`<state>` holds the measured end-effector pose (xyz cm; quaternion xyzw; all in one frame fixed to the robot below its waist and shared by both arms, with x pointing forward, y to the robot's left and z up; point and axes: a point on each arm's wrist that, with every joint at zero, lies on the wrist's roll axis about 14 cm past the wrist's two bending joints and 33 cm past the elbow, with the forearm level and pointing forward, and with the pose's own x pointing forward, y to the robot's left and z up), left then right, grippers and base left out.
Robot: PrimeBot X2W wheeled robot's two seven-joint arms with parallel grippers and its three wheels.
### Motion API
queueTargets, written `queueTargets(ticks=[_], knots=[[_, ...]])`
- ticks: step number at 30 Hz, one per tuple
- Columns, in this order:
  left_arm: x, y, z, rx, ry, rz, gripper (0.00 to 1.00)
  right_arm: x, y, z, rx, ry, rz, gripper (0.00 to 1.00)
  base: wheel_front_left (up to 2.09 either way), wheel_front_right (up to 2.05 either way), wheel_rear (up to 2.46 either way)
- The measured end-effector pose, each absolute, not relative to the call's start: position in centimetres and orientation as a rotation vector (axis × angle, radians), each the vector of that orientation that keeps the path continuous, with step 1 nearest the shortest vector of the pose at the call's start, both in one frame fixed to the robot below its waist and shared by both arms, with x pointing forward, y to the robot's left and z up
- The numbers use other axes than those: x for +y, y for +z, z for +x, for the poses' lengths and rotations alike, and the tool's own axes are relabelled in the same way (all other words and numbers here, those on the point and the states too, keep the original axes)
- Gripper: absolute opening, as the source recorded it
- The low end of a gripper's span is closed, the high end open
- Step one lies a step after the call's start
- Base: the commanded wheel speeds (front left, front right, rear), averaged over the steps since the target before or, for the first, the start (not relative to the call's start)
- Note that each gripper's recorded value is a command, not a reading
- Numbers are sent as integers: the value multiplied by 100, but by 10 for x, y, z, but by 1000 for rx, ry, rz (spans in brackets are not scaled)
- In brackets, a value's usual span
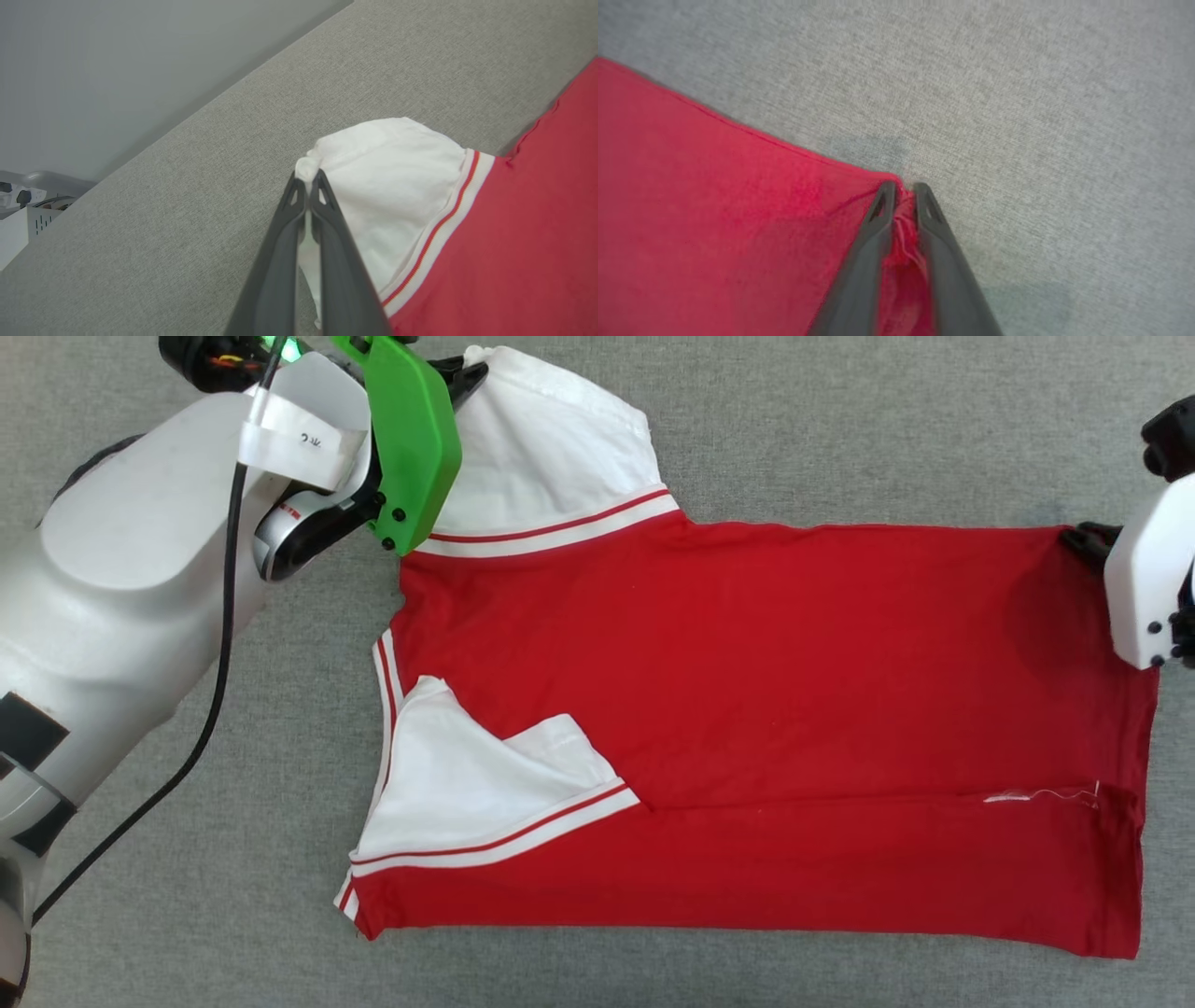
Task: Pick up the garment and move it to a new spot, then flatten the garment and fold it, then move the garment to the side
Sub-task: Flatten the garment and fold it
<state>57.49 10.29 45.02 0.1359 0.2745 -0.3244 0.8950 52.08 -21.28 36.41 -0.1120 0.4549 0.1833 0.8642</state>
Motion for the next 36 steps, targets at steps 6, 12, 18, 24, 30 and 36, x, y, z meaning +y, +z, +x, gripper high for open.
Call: queueTargets(ticks=[6,12,18,24,30,36], knots=[[110,462,560,546,-657,270,0,-205,390,521,801,390,-203,0,0,0,0],[110,477,536,515,-666,257,0,-207,418,509,669,384,-181,0,0,0,0],[117,487,506,496,-669,259,0,-207,436,487,596,386,-150,0,0,0,0],[119,493,471,477,-669,236,0,-204,446,462,558,398,-123,0,0,0,0],[128,487,430,497,-653,212,0,-203,447,431,556,406,-93,0,0,0,0],[141,470,385,552,-617,170,0,-202,441,399,579,407,-58,0,0,0,0]])
